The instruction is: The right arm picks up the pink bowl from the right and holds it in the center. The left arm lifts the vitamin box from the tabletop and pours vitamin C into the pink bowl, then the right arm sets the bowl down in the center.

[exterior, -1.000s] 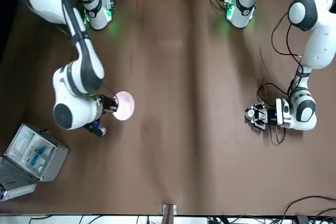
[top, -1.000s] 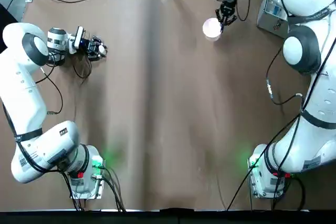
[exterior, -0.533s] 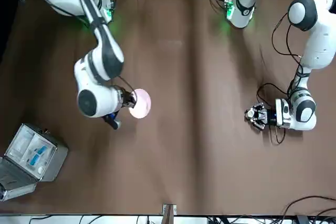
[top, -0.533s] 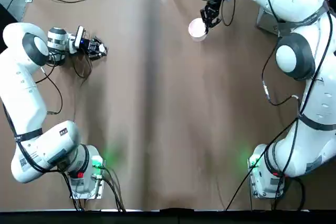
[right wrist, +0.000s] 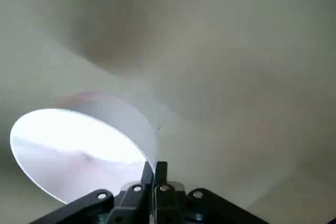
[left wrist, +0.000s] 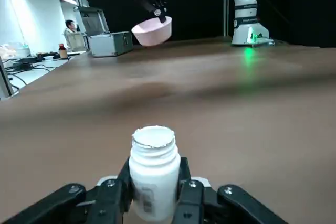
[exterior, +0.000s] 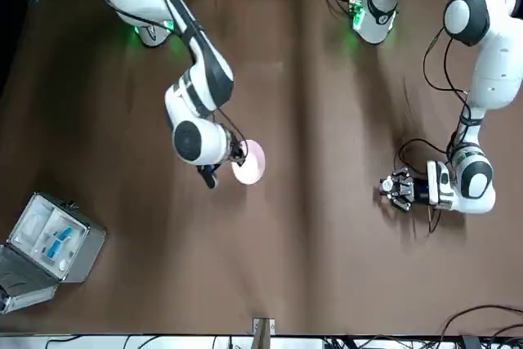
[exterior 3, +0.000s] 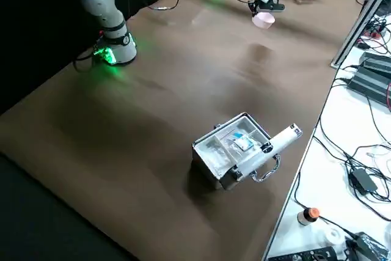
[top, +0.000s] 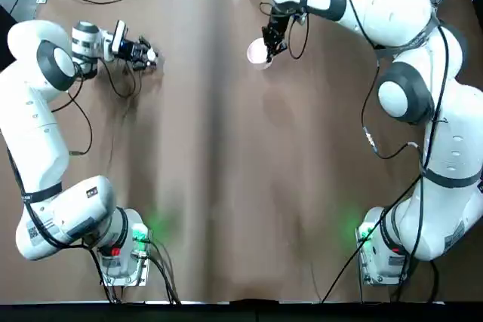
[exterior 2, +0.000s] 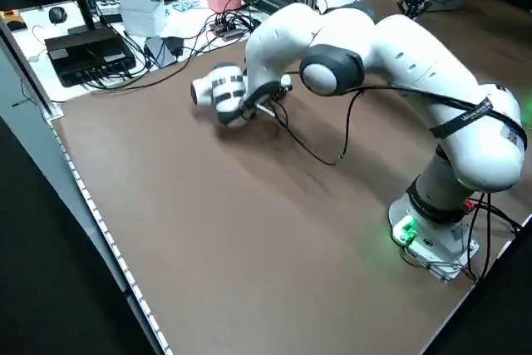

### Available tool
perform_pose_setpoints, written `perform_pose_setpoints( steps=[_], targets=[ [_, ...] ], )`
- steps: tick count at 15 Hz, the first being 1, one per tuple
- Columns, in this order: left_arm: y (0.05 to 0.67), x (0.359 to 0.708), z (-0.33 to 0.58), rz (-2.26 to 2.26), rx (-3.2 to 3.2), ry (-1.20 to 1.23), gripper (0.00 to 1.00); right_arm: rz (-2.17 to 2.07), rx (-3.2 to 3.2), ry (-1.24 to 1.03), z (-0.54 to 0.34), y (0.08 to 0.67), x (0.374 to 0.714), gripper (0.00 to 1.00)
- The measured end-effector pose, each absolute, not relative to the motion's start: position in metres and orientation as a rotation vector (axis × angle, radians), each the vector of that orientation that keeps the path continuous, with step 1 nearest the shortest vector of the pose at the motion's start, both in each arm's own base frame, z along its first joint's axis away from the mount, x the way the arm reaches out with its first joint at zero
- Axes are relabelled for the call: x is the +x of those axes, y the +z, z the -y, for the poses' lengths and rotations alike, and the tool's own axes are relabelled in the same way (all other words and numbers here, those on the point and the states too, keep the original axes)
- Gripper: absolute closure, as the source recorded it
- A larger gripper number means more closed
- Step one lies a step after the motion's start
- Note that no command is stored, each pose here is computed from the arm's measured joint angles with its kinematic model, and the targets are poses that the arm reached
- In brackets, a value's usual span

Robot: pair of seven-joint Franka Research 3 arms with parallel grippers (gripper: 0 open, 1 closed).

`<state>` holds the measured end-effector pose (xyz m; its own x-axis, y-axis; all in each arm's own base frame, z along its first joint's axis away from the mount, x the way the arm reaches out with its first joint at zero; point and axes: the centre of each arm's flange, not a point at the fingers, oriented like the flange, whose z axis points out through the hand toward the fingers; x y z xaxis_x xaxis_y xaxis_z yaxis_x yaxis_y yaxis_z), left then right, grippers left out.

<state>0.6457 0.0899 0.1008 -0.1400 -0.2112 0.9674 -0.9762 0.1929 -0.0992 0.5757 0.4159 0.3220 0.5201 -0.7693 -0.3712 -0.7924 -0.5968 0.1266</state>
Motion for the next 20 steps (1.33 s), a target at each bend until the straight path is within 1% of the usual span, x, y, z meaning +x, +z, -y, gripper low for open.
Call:
perform_pose_setpoints(
  steps=[3,5,7,12,15,20],
  targets=[
    [0.158,0.675,-0.057,1.658,1.183,1.029,0.65,-1.534,-2.595,0.576,-0.438,0.316,0.571,0.98],
    [0.189,0.687,-0.034,1.690,1.197,1.017,0.65,-1.609,-2.537,0.559,-0.445,0.316,0.573,0.98],
    [0.211,0.696,-0.013,1.708,1.208,1.027,0.65,-1.672,-2.463,0.594,-0.449,0.321,0.577,0.98],
    [0.243,0.703,0.051,1.783,1.231,1.008,0.65,-1.766,-2.365,0.615,-0.449,0.329,0.588,0.98],
    [0.271,0.705,0.124,1.845,1.278,0.974,0.65,-1.833,-2.313,0.622,-0.469,0.331,0.584,0.98],
    [0.307,0.700,0.196,1.897,1.339,0.947,0.65,-1.864,-2.289,0.623,-0.485,0.326,0.579,0.98]
  ],
)
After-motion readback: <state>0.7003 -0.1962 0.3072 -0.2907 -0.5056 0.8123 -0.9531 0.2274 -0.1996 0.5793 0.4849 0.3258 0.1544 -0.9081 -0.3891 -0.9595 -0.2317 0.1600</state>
